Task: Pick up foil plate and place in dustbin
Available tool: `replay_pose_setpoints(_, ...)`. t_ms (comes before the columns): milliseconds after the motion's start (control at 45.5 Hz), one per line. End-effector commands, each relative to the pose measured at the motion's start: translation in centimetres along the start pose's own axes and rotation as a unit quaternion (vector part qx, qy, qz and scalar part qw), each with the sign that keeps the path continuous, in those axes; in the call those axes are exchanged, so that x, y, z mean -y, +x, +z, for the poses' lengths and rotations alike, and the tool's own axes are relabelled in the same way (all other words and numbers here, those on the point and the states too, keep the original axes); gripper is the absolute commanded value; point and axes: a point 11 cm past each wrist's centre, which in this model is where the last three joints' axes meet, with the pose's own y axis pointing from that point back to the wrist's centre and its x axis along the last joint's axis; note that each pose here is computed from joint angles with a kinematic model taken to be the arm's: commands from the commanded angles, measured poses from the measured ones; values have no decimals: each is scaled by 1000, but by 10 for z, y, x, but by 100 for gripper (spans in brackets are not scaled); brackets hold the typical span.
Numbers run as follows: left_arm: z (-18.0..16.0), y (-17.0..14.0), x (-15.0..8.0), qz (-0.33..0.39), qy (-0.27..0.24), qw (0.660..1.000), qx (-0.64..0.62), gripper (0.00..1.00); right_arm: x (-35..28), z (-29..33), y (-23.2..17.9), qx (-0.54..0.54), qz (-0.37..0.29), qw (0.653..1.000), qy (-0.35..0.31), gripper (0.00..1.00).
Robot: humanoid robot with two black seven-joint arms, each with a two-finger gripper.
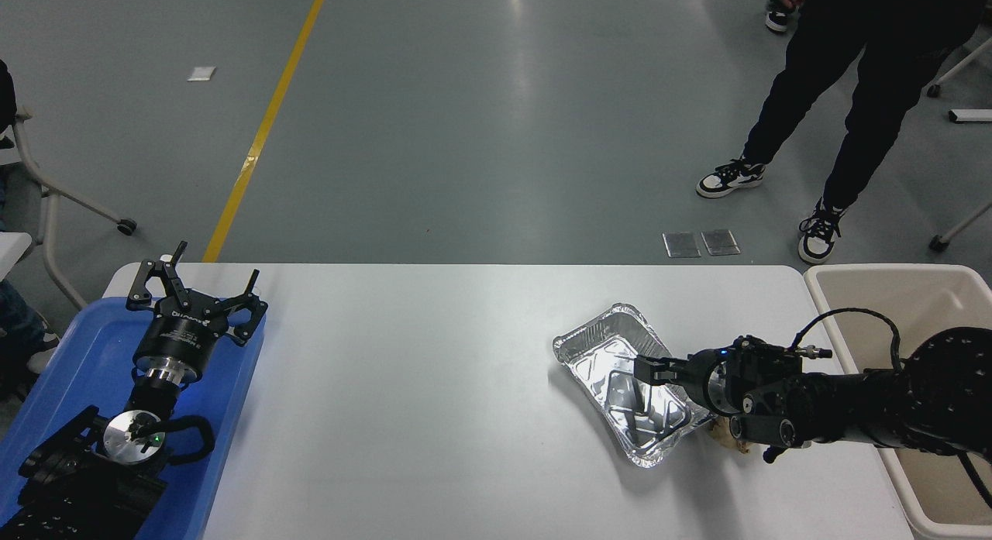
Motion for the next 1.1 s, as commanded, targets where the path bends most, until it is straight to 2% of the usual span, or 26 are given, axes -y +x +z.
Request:
replay_pose_setpoints(0,1,0,0,1,0,1000,1,99,2,-5,-8,1,-7,1000,5,0)
replay_pose_setpoints(286,0,0,0,0,0,1000,1,99,-5,6,17,-34,1,999,-6,0)
replay_pose_setpoints(615,0,0,0,0,1,1000,1,99,-46,36,59,-67,-13,997,-36,0)
replay_pose_setpoints(857,0,0,0,0,2,1000,1,99,-102,53,105,-63,-14,996,-59,0)
replay_pose_setpoints(1077,0,0,0,0,2,1000,1,99,-176,41,160,-39,-4,997,-62,0)
